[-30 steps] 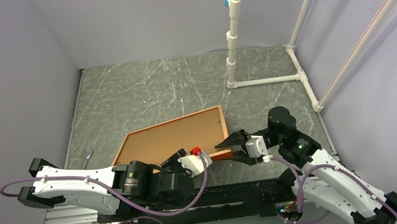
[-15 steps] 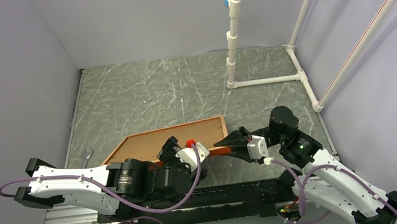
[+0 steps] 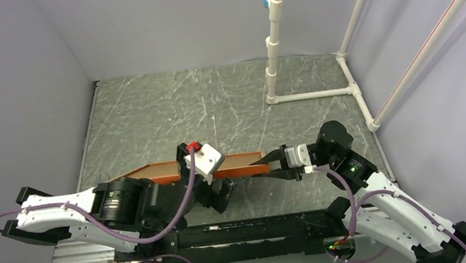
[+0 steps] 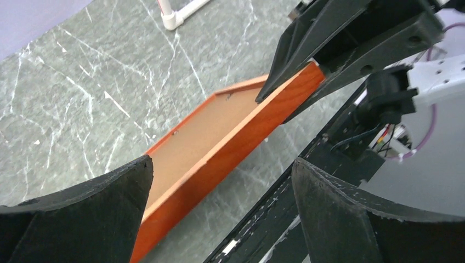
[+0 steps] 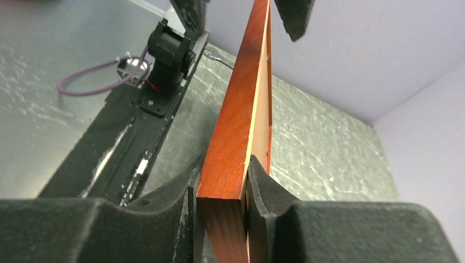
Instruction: Put the photo into the frame
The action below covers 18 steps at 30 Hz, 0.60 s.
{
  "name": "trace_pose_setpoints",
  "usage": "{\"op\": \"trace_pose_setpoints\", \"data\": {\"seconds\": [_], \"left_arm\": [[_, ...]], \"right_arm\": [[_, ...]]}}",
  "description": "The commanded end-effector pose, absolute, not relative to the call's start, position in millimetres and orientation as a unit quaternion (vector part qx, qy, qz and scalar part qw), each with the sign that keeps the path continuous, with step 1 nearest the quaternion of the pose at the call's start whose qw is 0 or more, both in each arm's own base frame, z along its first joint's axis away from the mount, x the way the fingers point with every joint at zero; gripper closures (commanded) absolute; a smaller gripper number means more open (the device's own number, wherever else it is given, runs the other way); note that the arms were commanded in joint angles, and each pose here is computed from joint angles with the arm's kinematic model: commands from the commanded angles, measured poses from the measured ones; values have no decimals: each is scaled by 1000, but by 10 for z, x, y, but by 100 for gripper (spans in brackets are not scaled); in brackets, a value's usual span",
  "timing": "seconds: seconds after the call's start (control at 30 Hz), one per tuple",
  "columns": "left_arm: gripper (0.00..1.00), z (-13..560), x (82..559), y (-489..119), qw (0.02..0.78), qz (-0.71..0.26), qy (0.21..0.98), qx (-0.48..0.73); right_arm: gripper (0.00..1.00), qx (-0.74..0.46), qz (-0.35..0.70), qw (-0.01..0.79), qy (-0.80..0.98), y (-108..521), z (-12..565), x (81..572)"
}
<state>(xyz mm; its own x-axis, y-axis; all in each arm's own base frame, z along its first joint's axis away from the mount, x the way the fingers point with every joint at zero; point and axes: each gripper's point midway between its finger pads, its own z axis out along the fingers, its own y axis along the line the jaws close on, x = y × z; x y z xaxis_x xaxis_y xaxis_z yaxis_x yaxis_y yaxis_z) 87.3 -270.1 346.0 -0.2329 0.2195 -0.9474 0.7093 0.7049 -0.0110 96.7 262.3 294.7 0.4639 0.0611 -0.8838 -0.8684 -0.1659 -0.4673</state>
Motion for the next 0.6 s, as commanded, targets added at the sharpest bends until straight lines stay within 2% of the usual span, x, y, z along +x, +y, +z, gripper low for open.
{"op": "trace_pose_setpoints", "data": {"seconds": [0.0, 0.2, 0.47, 0.57], "left_arm": [[1, 3865, 909, -2658, 564, -286, 731, 257], [1, 3815, 952, -2489, 559, -304, 743, 207], [1, 3334, 999, -2215, 516, -295, 794, 123], [1, 3141, 1019, -2230, 496, -289, 811, 109]], "right_arm": [[100, -577, 509, 483, 417, 2656, 3083, 862], [100, -482, 519, 452, 542, 2734, 3061, 1149], [100, -320, 496, 456, 666, 2636, 2954, 1516], [100, -269, 486, 426, 714, 2610, 2814, 1612]]}}
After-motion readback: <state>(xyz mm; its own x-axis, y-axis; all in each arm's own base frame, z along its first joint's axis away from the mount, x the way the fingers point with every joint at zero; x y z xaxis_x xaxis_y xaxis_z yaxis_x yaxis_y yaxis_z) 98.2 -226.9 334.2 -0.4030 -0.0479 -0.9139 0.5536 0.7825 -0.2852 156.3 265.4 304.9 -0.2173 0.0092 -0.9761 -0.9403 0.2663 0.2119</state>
